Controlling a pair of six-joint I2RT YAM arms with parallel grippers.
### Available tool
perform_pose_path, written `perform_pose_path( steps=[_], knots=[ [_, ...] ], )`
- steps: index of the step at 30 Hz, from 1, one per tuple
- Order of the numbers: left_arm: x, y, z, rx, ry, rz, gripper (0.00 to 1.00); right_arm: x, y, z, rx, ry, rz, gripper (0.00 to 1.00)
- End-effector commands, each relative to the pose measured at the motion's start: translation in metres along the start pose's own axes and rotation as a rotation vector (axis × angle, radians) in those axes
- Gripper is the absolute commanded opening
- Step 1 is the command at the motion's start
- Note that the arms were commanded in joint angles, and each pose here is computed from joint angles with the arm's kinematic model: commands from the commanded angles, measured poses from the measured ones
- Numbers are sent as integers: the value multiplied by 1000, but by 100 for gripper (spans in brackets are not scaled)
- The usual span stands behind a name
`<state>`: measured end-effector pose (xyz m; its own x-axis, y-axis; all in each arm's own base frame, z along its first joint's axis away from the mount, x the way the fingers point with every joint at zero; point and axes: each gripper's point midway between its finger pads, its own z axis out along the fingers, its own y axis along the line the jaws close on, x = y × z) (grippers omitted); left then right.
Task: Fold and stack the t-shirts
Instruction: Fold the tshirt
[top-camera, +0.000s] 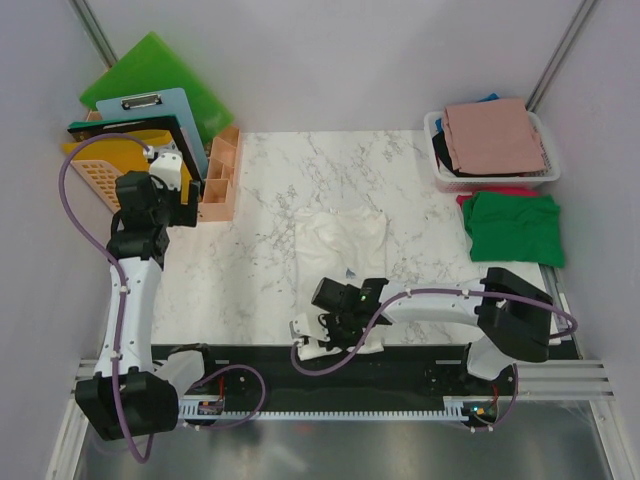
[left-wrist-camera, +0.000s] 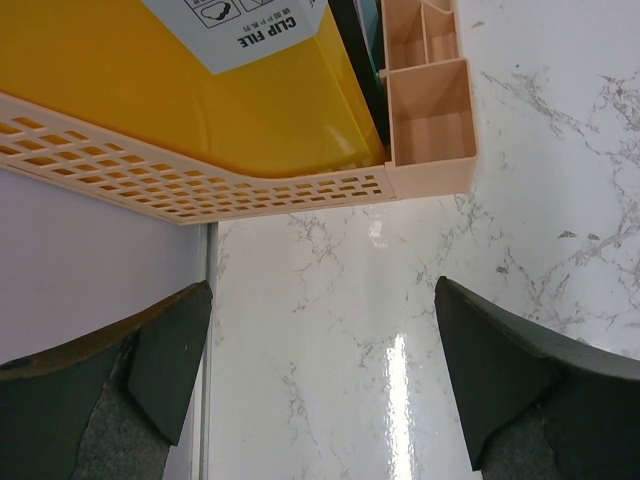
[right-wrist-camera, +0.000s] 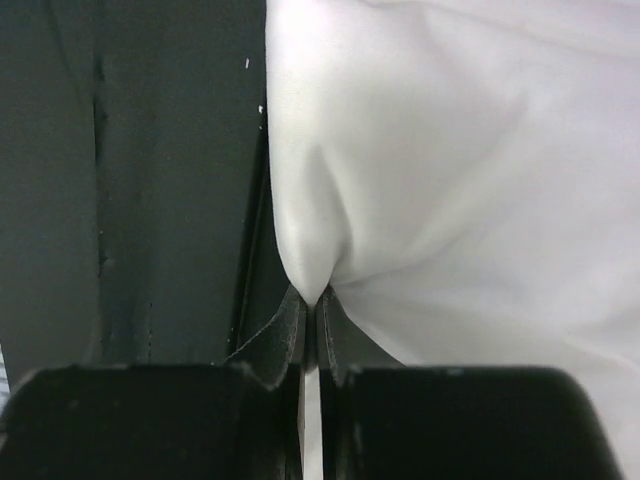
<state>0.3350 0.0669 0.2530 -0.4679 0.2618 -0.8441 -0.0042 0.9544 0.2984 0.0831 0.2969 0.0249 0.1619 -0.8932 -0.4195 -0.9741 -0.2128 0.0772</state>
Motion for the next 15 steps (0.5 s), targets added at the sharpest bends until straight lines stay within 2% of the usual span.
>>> perform_pose_path(
  steps=[1, 8, 15],
  knots=[
    [-5, 6, 2, -16, -30, 29, 100, -20, -11, -30, 90, -64, -6, 0],
    [11, -15, 8, 68, -11, -12, 100, -48, -51, -72, 232, -99, -61, 0],
    [23, -16, 3, 64, 9, 20, 100, -49, -116, -95, 310, -90, -66, 0]
  ],
)
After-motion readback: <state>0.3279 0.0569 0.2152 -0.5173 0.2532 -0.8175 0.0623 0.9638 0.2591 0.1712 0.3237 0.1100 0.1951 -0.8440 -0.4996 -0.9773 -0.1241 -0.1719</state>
